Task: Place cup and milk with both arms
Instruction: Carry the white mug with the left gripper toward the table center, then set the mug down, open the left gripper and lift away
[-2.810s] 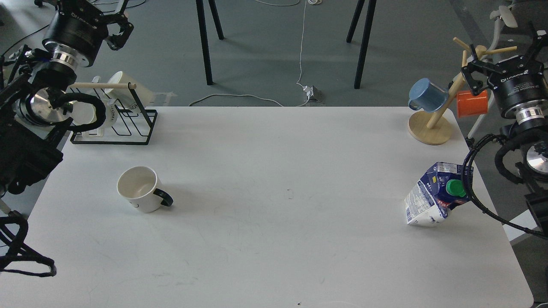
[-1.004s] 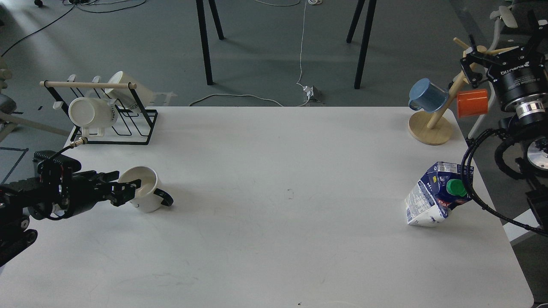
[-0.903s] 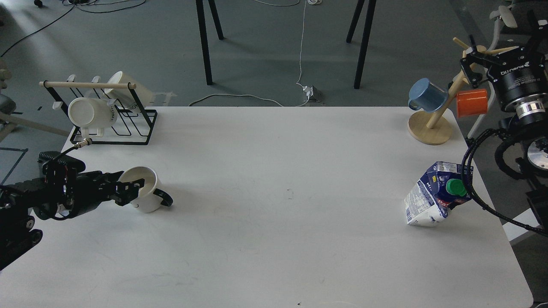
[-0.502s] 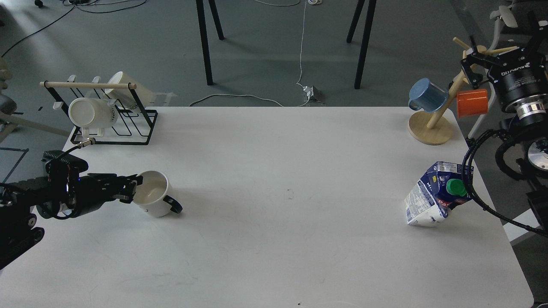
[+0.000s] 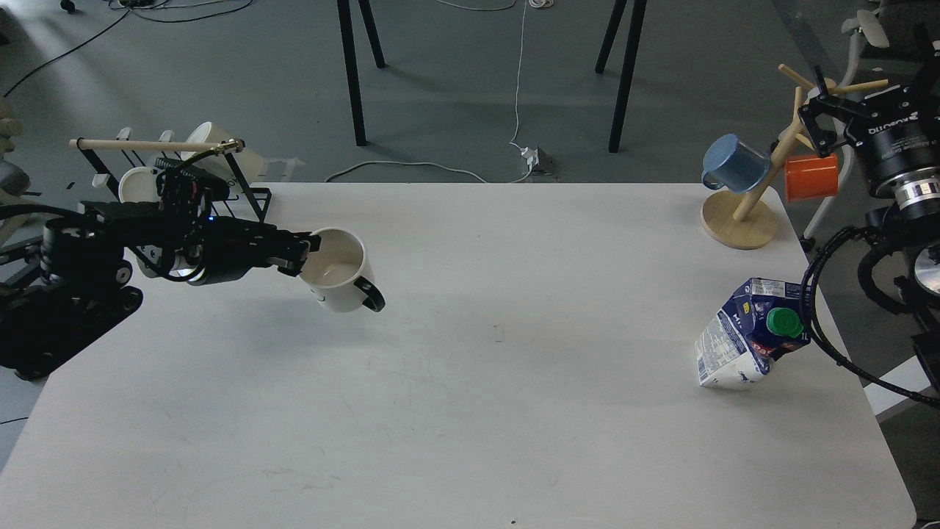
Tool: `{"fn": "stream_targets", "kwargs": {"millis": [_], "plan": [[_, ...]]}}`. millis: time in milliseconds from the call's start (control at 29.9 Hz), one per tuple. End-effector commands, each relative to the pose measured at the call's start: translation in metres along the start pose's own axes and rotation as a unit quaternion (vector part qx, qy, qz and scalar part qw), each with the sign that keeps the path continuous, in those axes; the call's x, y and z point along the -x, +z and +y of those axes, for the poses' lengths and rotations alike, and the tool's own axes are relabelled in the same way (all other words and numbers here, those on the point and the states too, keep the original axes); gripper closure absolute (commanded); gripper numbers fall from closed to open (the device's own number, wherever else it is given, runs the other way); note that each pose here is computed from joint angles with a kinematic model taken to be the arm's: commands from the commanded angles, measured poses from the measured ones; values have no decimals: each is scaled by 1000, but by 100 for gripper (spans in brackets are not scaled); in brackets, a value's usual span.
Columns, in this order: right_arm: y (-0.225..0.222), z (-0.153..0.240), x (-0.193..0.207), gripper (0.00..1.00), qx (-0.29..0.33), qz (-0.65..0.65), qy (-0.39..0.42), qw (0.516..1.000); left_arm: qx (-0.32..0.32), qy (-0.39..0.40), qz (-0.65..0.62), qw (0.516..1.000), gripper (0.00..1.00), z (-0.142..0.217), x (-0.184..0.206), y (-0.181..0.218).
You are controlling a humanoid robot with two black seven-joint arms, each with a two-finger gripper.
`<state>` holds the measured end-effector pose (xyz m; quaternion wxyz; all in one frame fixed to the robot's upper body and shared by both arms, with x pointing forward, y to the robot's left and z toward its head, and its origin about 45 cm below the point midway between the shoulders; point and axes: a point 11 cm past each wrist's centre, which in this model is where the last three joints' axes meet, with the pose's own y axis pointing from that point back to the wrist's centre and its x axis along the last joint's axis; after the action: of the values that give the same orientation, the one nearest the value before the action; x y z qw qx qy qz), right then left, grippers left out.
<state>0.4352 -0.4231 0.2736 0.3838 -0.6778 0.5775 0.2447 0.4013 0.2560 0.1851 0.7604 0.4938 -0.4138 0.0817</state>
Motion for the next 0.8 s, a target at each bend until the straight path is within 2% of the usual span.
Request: {"fn": "stream_targets", "kwargs": {"millis": [0,268,435,669,770], "plan": [[-8,1,-1,1,-3,7,1,1000,28,-23,-61,997,98,-40,-10,55],[-26,3,-2,1,-11,24,3,1000,67,-47,-131,988,96,-84,-4,124],[-29,4,-3,1,-13,27,5,1000,45,-51,-128,989,93,-95,0,127],[-23,11,-12,1,-7,25,15,1000,55,-54,-128,989,92,-104,3,142],[-23,12,-13,1,-6,25,17,1000,52,-57,-124,989,86,-106,6,141]]}}
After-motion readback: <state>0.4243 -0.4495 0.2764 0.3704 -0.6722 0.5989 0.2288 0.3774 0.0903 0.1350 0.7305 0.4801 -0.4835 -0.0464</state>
